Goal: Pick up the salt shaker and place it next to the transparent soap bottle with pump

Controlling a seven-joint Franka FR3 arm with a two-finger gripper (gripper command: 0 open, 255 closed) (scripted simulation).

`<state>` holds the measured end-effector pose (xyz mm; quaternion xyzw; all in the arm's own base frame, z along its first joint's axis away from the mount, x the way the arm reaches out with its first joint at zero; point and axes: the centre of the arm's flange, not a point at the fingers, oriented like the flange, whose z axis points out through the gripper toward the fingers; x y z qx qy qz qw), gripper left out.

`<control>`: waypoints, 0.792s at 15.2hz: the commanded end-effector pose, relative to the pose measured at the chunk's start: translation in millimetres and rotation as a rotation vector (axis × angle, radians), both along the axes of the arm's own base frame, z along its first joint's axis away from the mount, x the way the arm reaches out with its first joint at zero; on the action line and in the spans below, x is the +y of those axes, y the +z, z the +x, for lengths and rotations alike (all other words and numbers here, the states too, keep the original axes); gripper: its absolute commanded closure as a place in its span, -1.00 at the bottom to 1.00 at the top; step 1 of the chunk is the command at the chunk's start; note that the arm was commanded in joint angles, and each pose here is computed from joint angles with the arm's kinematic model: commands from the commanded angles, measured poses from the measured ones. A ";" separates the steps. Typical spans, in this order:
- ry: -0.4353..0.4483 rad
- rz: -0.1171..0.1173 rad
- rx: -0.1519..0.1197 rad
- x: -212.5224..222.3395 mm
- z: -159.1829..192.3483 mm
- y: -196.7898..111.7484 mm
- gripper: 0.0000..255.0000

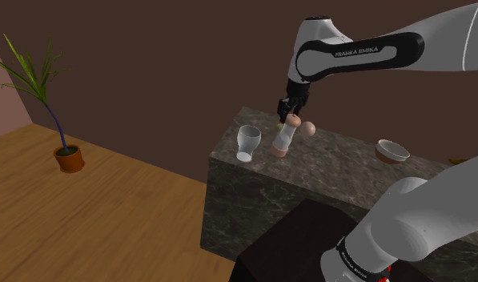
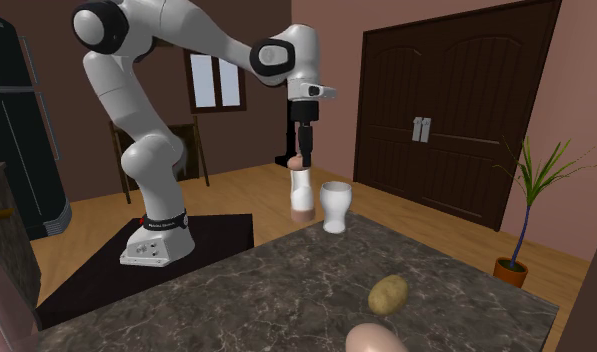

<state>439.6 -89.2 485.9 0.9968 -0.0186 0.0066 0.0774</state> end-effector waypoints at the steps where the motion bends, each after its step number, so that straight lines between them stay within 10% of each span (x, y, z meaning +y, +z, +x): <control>1: 0.000 0.000 0.000 0.3 -0.7 11.2 1.00; 12: 0.000 0.000 0.000 0.3 -0.7 69.3 1.00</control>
